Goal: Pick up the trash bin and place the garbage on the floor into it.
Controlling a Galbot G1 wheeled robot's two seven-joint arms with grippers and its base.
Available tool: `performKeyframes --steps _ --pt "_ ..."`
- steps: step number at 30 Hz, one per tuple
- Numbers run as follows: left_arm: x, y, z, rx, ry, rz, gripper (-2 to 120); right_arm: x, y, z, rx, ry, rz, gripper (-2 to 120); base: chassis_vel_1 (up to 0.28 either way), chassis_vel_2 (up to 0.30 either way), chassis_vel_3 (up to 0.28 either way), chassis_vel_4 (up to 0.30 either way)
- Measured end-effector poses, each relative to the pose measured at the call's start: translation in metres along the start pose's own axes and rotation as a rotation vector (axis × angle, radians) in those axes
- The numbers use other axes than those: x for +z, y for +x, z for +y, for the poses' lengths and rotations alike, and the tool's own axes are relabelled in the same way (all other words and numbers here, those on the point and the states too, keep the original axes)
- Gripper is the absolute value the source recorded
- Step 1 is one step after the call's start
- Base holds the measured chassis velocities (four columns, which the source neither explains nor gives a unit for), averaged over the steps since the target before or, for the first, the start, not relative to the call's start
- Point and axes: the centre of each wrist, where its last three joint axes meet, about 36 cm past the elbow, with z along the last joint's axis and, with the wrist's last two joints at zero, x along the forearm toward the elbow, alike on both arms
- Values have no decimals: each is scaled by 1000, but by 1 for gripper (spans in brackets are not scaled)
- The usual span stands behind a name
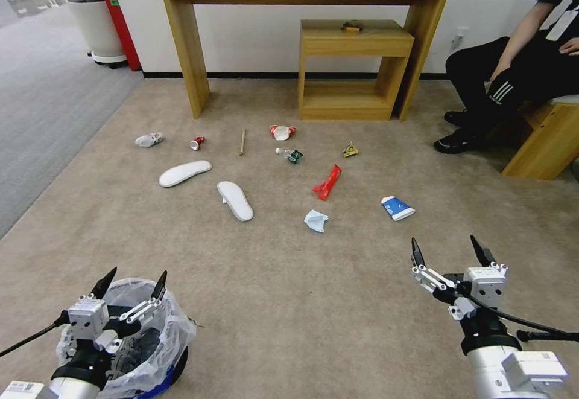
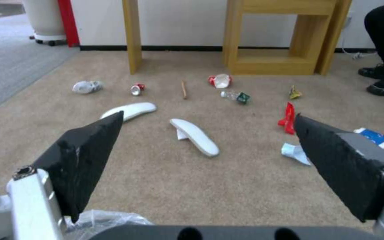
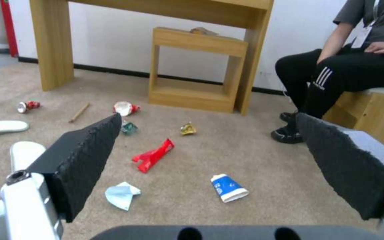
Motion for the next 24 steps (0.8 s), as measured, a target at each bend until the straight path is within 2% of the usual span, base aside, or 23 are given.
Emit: performKeyframes --steps 7,16,18,19,22,23,24 --pt "0 0 5 -4 8 4 100 0 -2 0 9 -2 9 100 0 0 0 0" --pt "0 -2 20 -21 16 38 100 2 -3 1 11 -4 19 100 0 0 0 0" --pt "1 -6 31 -40 27 73 100 3 -3 0 11 -5 22 100 0 0 0 0" --pt "1 -6 31 -40 27 73 100 3 -3 0 11 -5 22 100 0 0 0 0" --pt "-1 -15 64 -71 16 141 100 5 -3 0 10 -7 31 100 0 0 0 0" --pt "-1 -15 64 -71 16 141 100 5 -3 0 10 -7 31 100 0 0 0 0" --pt "-2 -19 77 -87 3 161 100 5 -3 0 10 -9 35 100 0 0 0 0"
